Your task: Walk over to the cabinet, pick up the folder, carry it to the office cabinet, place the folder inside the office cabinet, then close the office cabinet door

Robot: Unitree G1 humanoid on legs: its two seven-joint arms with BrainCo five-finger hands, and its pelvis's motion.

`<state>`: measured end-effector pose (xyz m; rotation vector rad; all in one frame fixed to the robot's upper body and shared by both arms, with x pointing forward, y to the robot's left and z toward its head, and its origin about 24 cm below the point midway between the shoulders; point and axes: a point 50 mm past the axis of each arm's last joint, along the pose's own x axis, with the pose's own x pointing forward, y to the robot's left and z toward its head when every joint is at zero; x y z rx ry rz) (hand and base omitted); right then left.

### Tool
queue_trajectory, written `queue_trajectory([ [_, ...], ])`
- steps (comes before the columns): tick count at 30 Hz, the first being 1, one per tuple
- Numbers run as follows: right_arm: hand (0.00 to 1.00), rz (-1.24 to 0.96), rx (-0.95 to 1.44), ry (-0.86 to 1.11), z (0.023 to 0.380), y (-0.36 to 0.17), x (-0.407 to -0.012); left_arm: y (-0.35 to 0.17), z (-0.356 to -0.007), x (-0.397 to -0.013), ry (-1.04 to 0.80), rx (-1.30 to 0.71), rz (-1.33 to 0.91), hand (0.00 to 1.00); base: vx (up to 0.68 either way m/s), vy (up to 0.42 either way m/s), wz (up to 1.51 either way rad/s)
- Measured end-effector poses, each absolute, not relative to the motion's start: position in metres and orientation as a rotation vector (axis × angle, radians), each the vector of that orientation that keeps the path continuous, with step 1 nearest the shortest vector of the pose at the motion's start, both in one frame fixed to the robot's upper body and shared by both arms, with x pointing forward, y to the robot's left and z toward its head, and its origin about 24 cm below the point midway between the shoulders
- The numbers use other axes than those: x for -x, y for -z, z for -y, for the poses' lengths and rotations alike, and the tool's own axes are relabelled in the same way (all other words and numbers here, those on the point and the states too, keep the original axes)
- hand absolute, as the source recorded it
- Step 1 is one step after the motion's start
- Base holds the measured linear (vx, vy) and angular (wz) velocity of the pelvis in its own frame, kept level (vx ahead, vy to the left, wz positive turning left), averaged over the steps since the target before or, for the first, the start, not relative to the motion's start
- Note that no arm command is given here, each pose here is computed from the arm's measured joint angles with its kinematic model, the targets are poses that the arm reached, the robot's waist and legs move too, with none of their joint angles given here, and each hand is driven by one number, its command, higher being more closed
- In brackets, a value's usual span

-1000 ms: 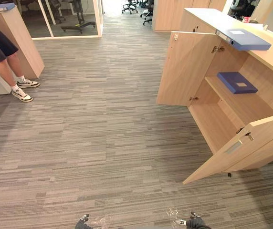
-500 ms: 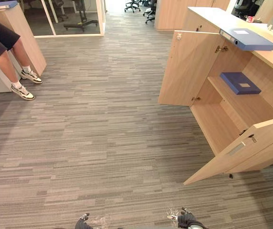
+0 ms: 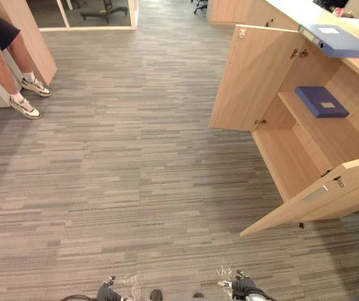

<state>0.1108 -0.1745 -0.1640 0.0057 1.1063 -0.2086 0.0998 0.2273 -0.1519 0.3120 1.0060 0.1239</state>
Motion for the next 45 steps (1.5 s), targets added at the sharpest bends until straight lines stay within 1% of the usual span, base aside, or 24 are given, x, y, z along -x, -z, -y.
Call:
queue_trajectory([
  [3, 0.00, -1.099, 0.003, 0.211, 0.178, 0.163, -0.115, 0.144, -0.226, -0.122, -0.137, -0.290, -0.925, 0.00, 0.03, 0.077, 0.42],
  [9, 0.00, -1.103, -0.004, 0.231, 0.183, 0.163, -0.113, 0.143, -0.227, -0.120, -0.177, -0.231, -0.908, 0.00, 0.23, 0.258, -0.12],
  [15, 0.00, -1.108, -0.075, 0.230, 0.171, 0.164, -0.118, 0.139, -0.228, -0.129, -0.173, -0.218, -0.888, 0.00, 0.44, 0.379, -0.35],
  [17, 0.00, -1.114, -0.090, 0.243, 0.173, 0.164, -0.116, 0.140, -0.224, -0.127, -0.154, -0.212, -0.886, 0.00, 0.32, 0.258, -0.44],
  [18, 0.00, -1.122, -0.112, 0.285, 0.179, 0.165, -0.109, 0.141, -0.211, -0.130, -0.115, -0.183, -0.874, 0.00, 0.33, 0.262, -0.12],
  [20, 0.00, -1.073, -0.100, 0.326, 0.194, 0.160, -0.114, 0.143, -0.193, -0.131, -0.087, -0.108, -0.870, 0.00, 0.56, 0.398, 0.03],
  [23, 0.00, -1.058, -0.121, 0.332, 0.192, 0.160, -0.117, 0.145, -0.175, -0.131, -0.056, -0.055, -0.880, 0.00, 0.45, 0.175, 0.11],
  [26, 0.00, -1.019, -0.130, 0.331, 0.191, 0.156, -0.125, 0.147, -0.167, -0.133, -0.065, -0.011, -0.894, 0.00, 0.45, -0.046, -0.02],
  [30, 0.00, -0.998, -0.123, 0.325, 0.192, 0.154, -0.130, 0.149, -0.170, -0.129, -0.088, 0.004, -0.909, 0.00, 0.27, -0.112, 0.20],
  [34, 0.00, -0.999, -0.134, 0.335, 0.200, 0.153, -0.133, 0.154, -0.174, -0.121, -0.184, 0.083, -0.948, 0.00, 0.43, -0.247, -0.21],
  [36, 0.00, -1.031, -0.235, 0.446, 0.206, 0.159, -0.115, 0.155, -0.183, -0.116, -0.263, 0.133, -0.958, 0.00, 0.41, -0.342, -0.14],
  [39, 0.00, -1.061, -0.296, 0.526, 0.216, 0.162, -0.097, 0.157, -0.194, -0.105, -0.372, 0.200, -0.970, 0.00, 0.39, -0.233, -0.53],
  [40, 0.00, -1.076, -0.305, 0.535, 0.216, 0.163, -0.093, 0.158, -0.196, -0.102, -0.395, 0.213, -0.973, 0.00, 0.51, -0.109, -1.07],
  [41, 0.00, -1.111, -0.307, 0.544, 0.218, 0.165, -0.086, 0.156, -0.203, -0.100, -0.455, 0.248, -0.955, 0.00, 0.42, -0.053, -0.91],
  [45, 0.00, -1.156, -0.331, 0.573, 0.220, 0.168, -0.076, 0.154, -0.208, -0.101, -0.527, 0.299, -0.917, 0.00, 0.37, 0.022, -1.08],
])
